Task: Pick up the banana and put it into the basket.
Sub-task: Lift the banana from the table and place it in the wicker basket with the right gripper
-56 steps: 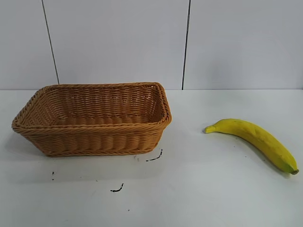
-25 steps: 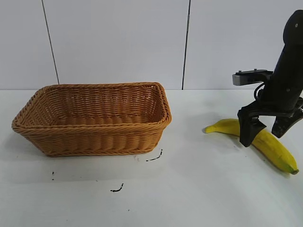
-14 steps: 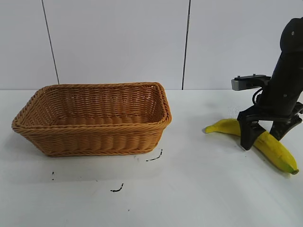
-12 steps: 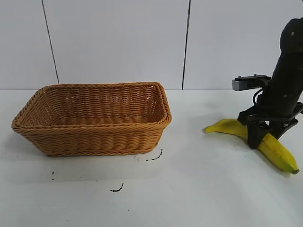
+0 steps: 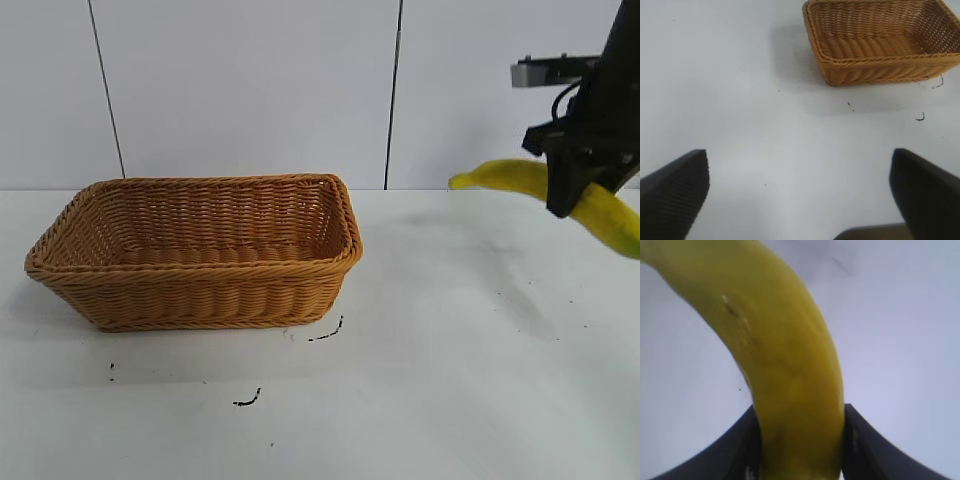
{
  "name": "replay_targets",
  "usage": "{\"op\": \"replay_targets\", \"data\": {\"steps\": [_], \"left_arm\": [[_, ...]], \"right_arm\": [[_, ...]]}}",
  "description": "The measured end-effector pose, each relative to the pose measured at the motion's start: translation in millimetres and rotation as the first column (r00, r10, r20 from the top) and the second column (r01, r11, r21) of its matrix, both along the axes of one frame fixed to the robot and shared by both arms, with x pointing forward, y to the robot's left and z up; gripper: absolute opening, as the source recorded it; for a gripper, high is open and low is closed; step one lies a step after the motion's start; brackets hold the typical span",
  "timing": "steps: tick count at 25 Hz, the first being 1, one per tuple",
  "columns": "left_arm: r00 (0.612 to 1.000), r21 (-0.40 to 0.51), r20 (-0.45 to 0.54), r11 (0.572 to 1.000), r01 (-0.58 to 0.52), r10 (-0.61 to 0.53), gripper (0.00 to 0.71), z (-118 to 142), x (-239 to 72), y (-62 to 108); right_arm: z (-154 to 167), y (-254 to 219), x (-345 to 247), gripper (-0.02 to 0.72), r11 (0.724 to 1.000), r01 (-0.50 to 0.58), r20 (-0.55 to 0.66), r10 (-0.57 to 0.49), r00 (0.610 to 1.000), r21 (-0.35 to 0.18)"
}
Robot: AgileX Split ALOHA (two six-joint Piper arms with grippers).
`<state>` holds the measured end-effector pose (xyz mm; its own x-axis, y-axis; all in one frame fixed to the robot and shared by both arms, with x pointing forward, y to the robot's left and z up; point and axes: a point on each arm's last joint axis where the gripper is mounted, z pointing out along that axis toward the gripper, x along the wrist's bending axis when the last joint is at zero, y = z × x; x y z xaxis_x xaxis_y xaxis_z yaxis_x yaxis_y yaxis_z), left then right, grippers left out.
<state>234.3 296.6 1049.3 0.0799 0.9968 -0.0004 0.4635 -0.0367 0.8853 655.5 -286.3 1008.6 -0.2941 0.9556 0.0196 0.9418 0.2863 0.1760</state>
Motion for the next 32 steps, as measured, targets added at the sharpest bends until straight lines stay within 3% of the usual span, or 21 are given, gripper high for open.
{"op": "replay_targets", "data": {"steps": [7, 15, 17, 19, 21, 24, 26, 28, 32], "left_arm": [[1.0, 0.0, 0.0, 1.0, 0.0, 0.0, 0.695, 0.0, 0.0, 0.0], [1.0, 0.0, 0.0, 1.0, 0.0, 0.0, 0.695, 0.0, 0.0, 0.0], [1.0, 0.0, 0.0, 1.0, 0.0, 0.0, 0.695, 0.0, 0.0, 0.0], [1.0, 0.0, 0.0, 1.0, 0.0, 0.0, 0.695, 0.0, 0.0, 0.0], [1.0, 0.0, 0.0, 1.0, 0.0, 0.0, 0.695, 0.0, 0.0, 0.0], [1.0, 0.0, 0.0, 1.0, 0.0, 0.0, 0.695, 0.0, 0.0, 0.0], [1.0, 0.0, 0.0, 1.0, 0.0, 0.0, 0.695, 0.0, 0.0, 0.0], [1.0, 0.0, 0.0, 1.0, 0.0, 0.0, 0.695, 0.0, 0.0, 0.0], [1.0, 0.0, 0.0, 1.0, 0.0, 0.0, 0.695, 0.0, 0.0, 0.0]], "right_arm": [[51.2, 46.4, 19.1, 0.316, 0.997, -0.082, 0.151, 0.08, 0.985, 0.005], [52.7, 151.1, 46.1, 0.316, 0.953, -0.303, 0.282, 0.294, 0.913, -0.012], [49.3, 180.4, 43.7, 0.316, 0.919, -0.392, 0.301, 0.383, 0.873, -0.034], [45.0, 208.1, 37.6, 0.316, 0.863, -0.501, 0.311, 0.495, 0.811, -0.069], [42.2, 236.0, 28.8, 0.316, 0.786, -0.607, 0.337, 0.606, 0.721, -0.115], [41.8, 278.5, 11.7, 0.316, 0.653, -0.732, 0.391, 0.736, 0.553, -0.194], [39.5, 300.2, 4.2, 0.316, 0.598, -0.768, 0.43, 0.77, 0.471, -0.23], [31.9, 314.8, 1.6, 0.316, 0.571, -0.783, 0.454, 0.782, 0.427, -0.247], [-3.8, 321.6, 8.8, 0.316, 0.556, -0.795, 0.409, 0.801, 0.436, -0.242]]}}
